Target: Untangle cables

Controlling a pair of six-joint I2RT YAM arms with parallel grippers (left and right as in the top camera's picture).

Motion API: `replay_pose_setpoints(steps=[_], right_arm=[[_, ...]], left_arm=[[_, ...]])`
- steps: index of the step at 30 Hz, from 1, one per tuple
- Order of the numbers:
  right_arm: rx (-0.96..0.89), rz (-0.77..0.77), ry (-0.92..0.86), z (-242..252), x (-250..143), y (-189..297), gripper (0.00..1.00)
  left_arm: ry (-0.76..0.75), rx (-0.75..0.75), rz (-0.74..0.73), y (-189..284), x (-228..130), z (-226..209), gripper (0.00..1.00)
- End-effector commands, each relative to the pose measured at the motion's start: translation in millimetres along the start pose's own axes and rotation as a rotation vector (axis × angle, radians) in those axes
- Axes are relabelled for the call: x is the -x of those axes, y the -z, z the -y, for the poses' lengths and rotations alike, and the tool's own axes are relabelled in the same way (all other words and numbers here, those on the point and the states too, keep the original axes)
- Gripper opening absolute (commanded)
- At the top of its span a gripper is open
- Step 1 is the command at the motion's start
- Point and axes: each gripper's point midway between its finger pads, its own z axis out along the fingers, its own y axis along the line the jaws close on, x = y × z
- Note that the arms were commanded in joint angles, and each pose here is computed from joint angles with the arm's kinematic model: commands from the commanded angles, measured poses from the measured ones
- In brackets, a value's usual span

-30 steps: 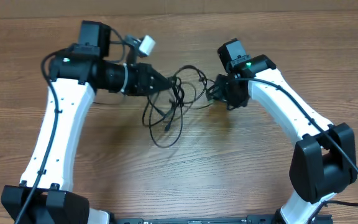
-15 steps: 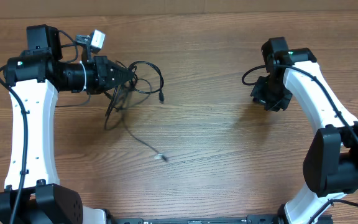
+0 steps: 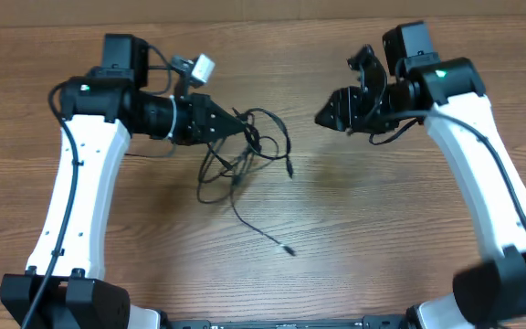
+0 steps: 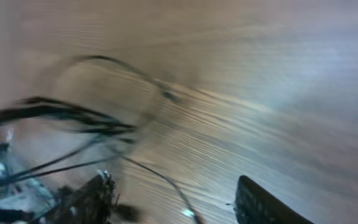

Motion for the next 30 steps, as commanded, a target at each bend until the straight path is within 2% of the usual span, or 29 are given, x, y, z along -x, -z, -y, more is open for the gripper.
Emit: replay_pose_setpoints(steps=[1, 6, 10, 15, 20, 22, 23, 24, 25, 29, 30], right_arm=[[0.076, 0.069, 0.131, -42.3, 2.6, 24.2, 0.65], [0.137, 0.027, 0.275, -70.3, -11.1, 13.3, 0.67], [0.118, -0.002, 0.284, -65.0, -12.9, 0.3, 0.66], [0.121, -0.043, 0.261, -57.6, -12.7, -16.7, 0.47], [0.156, -0.068, 0.278, -58.4, -13.2, -26.6, 0.43], [0.156, -0.059, 0.282, -58.4, -10.7, -27.5, 0.30], [0.157, -0.050, 0.286, -59.0, -8.5, -27.6, 0.16], [0.155, -0.036, 0.290, -59.2, -5.0, -27.7, 0.08], [0.136, -0.025, 0.275, -55.9, -1.5, -27.7, 0.04], [-0.055, 0.050, 0.070, -15.6, 19.5, -23.7, 0.04], [-0.160, 0.080, -0.035, 6.6, 24.0, -19.5, 0.04]], left_arm=[[-0.080, -0.010, -0.005, -2.4, -2.1, 17.6, 0.04], [-0.105, -0.025, -0.041, -13.7, -9.4, 27.3, 0.04], [-0.108, -0.028, -0.047, -15.6, -10.8, 28.9, 0.04], [-0.108, -0.029, -0.047, -15.6, -10.9, 29.0, 0.04], [-0.108, -0.029, -0.049, -16.1, -11.1, 29.3, 0.04], [-0.108, -0.029, -0.049, -16.1, -11.1, 29.3, 0.04], [-0.109, -0.028, -0.049, -16.1, -11.1, 29.3, 0.04], [-0.109, -0.028, -0.049, -16.1, -11.1, 29.2, 0.04], [-0.109, -0.027, -0.048, -16.1, -11.1, 29.1, 0.04], [-0.105, -0.001, -0.049, -16.0, -11.2, 24.5, 0.04], [-0.105, 0.002, -0.048, -15.8, -11.0, 23.8, 0.04]])
